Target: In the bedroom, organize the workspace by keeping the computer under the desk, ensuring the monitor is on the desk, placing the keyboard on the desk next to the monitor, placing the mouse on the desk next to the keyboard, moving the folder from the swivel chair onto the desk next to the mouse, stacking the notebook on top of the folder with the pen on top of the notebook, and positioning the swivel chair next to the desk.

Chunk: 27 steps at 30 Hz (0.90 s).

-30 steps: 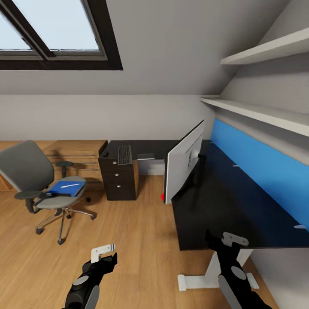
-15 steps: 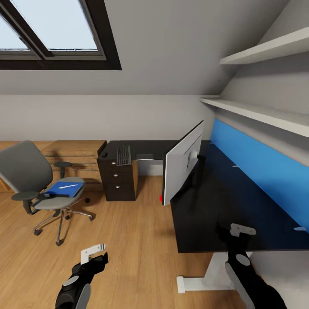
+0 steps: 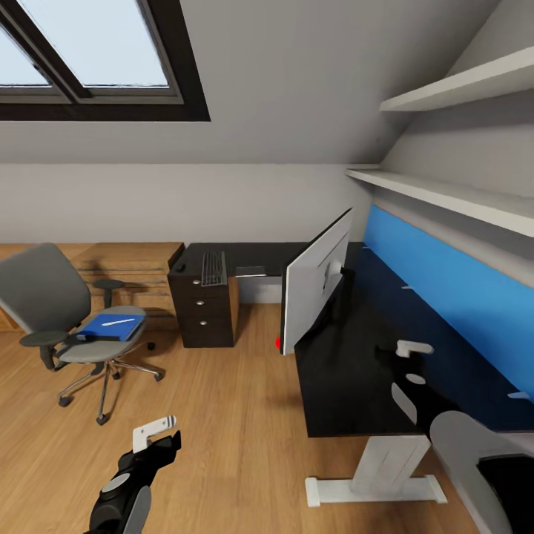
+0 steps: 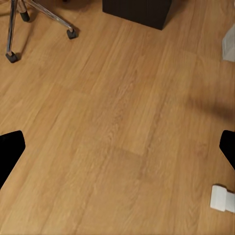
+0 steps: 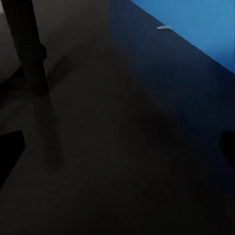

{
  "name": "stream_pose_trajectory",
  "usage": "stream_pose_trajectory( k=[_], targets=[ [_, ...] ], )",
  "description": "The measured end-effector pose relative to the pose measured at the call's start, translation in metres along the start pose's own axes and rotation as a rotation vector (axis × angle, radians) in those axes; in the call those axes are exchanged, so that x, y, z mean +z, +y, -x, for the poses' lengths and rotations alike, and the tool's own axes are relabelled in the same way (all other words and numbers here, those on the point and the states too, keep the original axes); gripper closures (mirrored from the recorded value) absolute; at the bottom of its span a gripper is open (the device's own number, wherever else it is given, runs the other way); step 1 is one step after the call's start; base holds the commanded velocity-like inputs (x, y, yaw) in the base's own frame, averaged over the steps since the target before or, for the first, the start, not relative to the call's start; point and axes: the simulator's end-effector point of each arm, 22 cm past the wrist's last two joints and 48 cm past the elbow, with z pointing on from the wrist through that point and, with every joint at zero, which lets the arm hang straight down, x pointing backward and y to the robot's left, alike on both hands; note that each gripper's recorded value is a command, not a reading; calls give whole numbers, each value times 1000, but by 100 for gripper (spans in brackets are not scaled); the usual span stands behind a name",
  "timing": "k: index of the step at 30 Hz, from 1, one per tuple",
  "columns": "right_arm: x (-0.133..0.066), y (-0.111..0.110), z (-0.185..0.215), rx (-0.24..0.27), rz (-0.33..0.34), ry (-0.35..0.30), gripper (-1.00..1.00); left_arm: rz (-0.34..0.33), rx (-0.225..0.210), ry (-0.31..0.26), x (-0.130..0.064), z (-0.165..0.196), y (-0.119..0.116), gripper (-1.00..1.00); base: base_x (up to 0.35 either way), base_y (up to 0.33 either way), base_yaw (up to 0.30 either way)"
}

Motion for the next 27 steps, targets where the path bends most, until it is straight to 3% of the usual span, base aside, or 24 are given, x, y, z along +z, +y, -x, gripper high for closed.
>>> stream_pose_trajectory(
  k=[2, 4, 7, 27],
  targets=[
    [1, 6, 0, -1, 30, 2, -100, -1, 0, 0, 0, 0, 0, -100, 11, 0, 0],
    [-1, 28, -1, -1, 135, 4, -100, -5, 1, -1, 0, 0, -2, -100, 105, 0, 0],
    [-4, 35, -10, -5, 178, 14, -100, -10, 1, 0, -1, 0, -4, -100, 206, 0, 0],
    [-9, 43, -21, -17, 215, 2, -100, -43, 36, 17, -2, -10, -23, -100, 279, -35, 0]
  ],
)
